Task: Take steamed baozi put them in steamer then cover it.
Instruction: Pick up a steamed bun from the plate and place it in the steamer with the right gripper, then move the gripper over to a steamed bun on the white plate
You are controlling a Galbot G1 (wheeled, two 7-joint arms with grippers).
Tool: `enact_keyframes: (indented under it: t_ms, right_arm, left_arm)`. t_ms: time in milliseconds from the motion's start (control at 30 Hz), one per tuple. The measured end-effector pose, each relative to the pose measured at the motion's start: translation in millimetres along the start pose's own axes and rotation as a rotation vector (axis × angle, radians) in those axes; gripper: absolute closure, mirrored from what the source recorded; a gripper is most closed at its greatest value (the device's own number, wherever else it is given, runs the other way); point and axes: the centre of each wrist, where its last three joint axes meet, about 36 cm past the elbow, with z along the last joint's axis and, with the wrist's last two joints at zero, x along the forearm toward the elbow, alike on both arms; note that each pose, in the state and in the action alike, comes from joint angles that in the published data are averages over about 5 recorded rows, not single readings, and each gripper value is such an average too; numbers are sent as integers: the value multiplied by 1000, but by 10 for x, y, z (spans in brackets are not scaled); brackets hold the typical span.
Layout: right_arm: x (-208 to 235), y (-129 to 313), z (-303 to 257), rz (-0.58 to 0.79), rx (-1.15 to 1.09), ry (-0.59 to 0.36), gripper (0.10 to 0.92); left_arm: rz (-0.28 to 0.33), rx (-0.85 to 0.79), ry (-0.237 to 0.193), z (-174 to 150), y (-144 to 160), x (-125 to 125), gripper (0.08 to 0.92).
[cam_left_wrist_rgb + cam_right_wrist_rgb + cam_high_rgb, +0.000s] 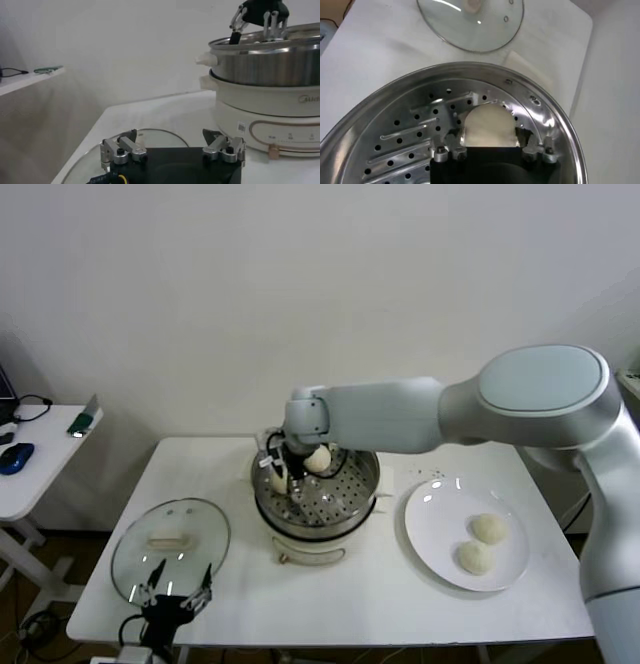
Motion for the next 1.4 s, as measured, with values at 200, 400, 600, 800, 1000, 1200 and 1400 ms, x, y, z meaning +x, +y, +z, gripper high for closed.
enact_keyframes:
  t_ms: [200,400,600,800,1000,1200,1400]
  right_arm:
    - [374,-71,290,-14,-17,-17,200]
    - [971,-8,952,-21,-75,-17,199]
    - [1544,342,1722,-19,-136,11,200]
    - [1696,966,2442,-48,-201,60,200]
    - [1572,1571,2951,-84,-258,99,200]
    - [1275,2061,3231,-124,-302,117,200]
    - [947,2368,3321,-151,-321,123,200]
  left_arm:
    - [1,4,-1,-7,-17,-10,177]
    - [3,9,-1,-20,-25,-38,177]
    - [8,11,4,-24,-23,-83,177]
    - [10,16,-1,-59,-32,-127,177]
    - [9,21,-2,-70,-41,-127,177]
    - [6,23,-3,-77,-39,-122,177]
    - [4,22,1,-68,-37,-110,177]
